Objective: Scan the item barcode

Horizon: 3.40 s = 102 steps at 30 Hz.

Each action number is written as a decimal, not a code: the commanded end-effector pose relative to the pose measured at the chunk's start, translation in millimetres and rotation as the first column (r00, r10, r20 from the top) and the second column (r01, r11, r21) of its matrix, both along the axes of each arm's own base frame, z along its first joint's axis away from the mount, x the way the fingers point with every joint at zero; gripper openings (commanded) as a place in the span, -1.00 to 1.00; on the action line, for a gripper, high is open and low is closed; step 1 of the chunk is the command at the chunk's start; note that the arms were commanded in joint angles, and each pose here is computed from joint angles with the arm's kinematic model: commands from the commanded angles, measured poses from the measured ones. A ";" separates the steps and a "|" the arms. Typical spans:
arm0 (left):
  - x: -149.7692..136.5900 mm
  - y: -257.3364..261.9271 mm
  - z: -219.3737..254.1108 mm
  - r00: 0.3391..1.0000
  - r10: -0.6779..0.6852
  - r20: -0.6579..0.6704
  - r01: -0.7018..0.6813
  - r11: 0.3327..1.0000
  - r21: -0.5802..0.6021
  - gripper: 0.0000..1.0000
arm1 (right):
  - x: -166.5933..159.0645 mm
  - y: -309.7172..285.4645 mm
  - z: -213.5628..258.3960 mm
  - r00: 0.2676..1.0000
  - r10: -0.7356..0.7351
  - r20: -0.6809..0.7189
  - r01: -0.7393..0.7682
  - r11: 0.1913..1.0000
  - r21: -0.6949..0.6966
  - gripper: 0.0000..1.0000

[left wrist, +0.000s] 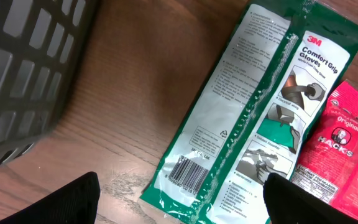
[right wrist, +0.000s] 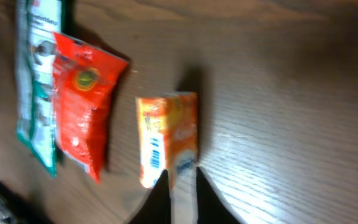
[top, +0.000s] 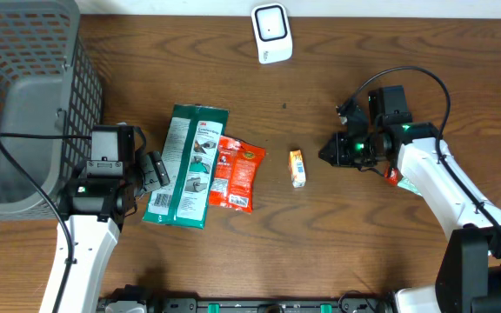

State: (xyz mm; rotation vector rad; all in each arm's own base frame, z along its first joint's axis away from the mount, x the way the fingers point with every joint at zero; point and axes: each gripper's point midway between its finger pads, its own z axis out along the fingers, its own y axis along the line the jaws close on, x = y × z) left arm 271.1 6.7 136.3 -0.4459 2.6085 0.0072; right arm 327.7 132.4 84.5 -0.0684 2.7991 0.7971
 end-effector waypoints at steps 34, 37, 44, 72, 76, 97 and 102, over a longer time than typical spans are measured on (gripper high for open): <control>3.1 -0.3 5.2 1.000 0.002 0.014 -0.002 1.000 -0.007 0.70 | -19.8 18.0 -21.1 0.998 0.063 0.020 -0.055 0.961 -0.272 -0.67; 3.1 -0.3 5.2 1.000 0.002 0.014 -0.002 1.000 -0.007 0.70 | -20.6 17.8 -22.6 0.998 0.063 0.018 -0.055 0.961 -0.272 -0.67; 3.1 -0.3 5.2 1.000 0.002 0.014 -0.002 1.000 -0.007 0.70 | -23.4 21.2 -24.7 0.997 0.074 0.017 -0.067 0.960 -0.272 -0.67; 3.1 -0.3 5.2 1.000 0.002 0.014 -0.002 1.000 -0.007 0.70 | -27.0 35.6 -47.7 0.999 0.032 -0.034 -0.041 0.954 -0.296 -0.97; 3.1 -0.3 5.2 1.000 0.002 0.014 -0.002 1.000 -0.007 0.70 | -32.1 51.4 -47.1 0.997 0.080 -0.021 -0.083 0.953 -0.291 -0.96; 3.1 -0.3 5.2 1.000 0.002 0.014 -0.002 1.000 -0.007 0.70 | -5.8 75.9 31.9 0.987 0.099 0.124 -0.072 0.976 -0.205 -0.11; 3.1 -0.3 5.2 1.000 0.002 0.014 -0.002 1.000 -0.007 0.70 | -10.4 73.7 9.8 0.992 0.102 0.068 -0.084 0.970 -0.228 -0.10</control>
